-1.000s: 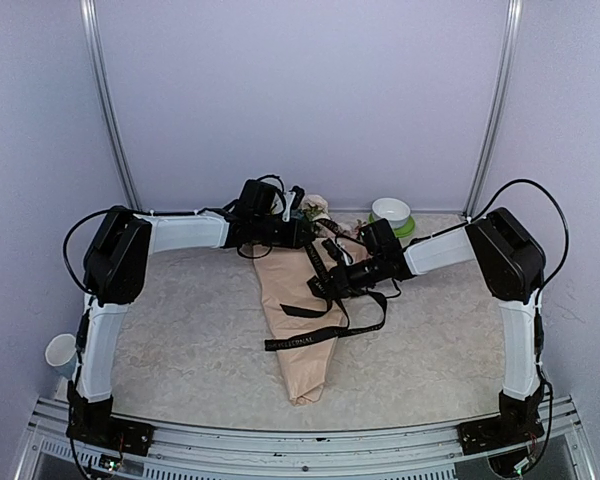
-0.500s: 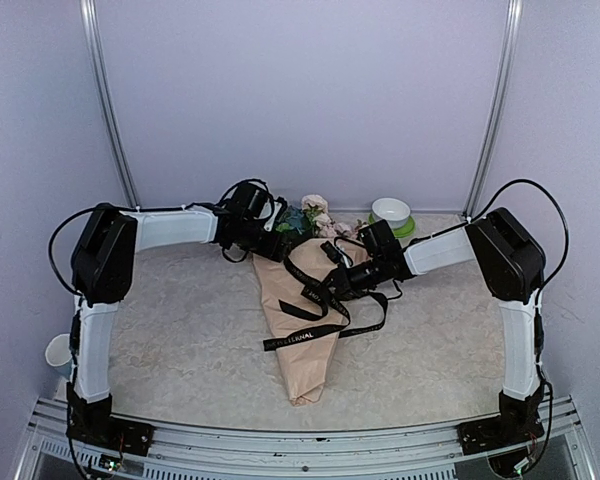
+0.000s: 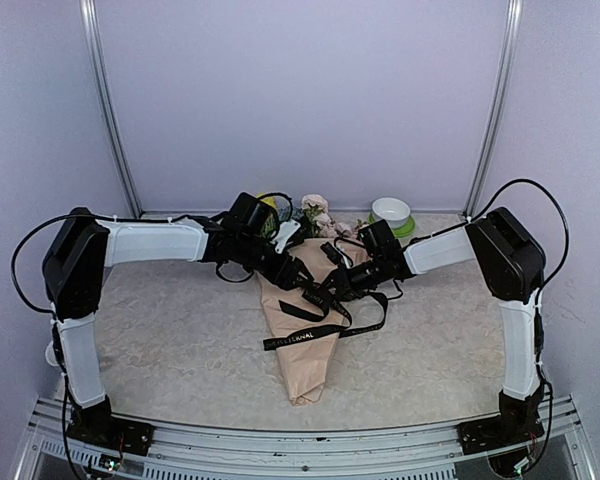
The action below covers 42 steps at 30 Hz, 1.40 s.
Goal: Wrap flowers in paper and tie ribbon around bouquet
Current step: Place the left side of the ribbon on the folded bouquet, then move the folded bouquet to the right side of the ribbon.
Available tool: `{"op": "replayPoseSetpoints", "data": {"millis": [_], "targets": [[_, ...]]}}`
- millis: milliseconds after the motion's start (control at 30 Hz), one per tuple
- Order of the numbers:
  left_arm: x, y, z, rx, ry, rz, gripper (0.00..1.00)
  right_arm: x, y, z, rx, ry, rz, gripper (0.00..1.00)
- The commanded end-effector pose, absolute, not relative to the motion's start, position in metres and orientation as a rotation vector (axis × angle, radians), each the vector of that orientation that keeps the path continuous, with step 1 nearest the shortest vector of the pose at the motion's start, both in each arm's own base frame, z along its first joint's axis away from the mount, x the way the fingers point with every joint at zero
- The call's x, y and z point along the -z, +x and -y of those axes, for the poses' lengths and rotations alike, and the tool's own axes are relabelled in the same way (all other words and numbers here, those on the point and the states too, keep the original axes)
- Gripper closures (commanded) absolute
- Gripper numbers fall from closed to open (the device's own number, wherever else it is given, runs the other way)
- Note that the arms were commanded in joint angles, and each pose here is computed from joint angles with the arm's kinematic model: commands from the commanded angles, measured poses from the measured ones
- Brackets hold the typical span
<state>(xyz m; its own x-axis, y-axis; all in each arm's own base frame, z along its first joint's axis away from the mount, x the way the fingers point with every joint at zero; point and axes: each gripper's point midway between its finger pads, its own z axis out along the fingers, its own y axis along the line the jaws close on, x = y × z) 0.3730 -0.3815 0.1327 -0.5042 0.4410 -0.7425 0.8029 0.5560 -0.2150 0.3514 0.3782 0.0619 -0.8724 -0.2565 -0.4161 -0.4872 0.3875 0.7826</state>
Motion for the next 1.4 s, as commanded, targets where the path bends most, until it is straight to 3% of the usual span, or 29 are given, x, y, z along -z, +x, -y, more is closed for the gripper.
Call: {"op": "replayPoseSetpoints", "data": {"millis": [0, 167, 233, 300, 400, 700, 867, 1033, 1200, 1367], "targets": [[-0.109, 0.336, 0.42, 0.87, 1.182, -2.162, 0.28, -0.07, 0.35, -0.383, -1.474, -0.718, -2.387, 0.88], [-0.091, 0.327, 0.431, 0.884, 1.226, -2.191, 0.34, -0.071, 0.349, -0.382, -1.465, -0.723, -2.387, 0.86], [-0.081, 0.331, 0.43, 0.84, 1.208, -2.222, 0.51, -0.071, 0.35, -0.382, -1.461, -0.722, -2.388, 0.86], [-0.078, 0.335, 0.427, 0.814, 1.187, -2.235, 0.77, -0.071, 0.35, -0.382, -1.459, -0.722, -2.39, 0.85], [-0.087, 0.333, 0.428, 0.847, 1.173, -2.199, 0.99, -0.069, 0.35, -0.381, -1.45, -0.718, -2.394, 0.84], [-0.109, 0.341, 0.408, 0.808, 1.09, -2.18, 1.0, -0.066, 0.359, -0.377, -1.393, -0.667, -2.429, 0.81], [-0.13, 0.352, 0.384, 0.772, 1.015, -2.17, 1.0, -0.064, 0.365, -0.369, -1.366, -0.624, -2.436, 0.67], [-0.132, 0.359, 0.353, 0.624, 0.978, -2.201, 1.0, -0.08, 0.357, -0.371, -1.575, -0.597, -2.375, 0.59], [-0.134, 0.381, 0.307, 0.493, 0.809, -2.271, 1.0, -0.074, 0.362, -0.363, -1.48, -0.572, -2.419, 0.58], [-0.136, 0.398, 0.259, 0.187, 0.646, -2.348, 1.0, -0.067, 0.369, -0.359, -1.427, -0.517, -2.464, 0.58]]}}
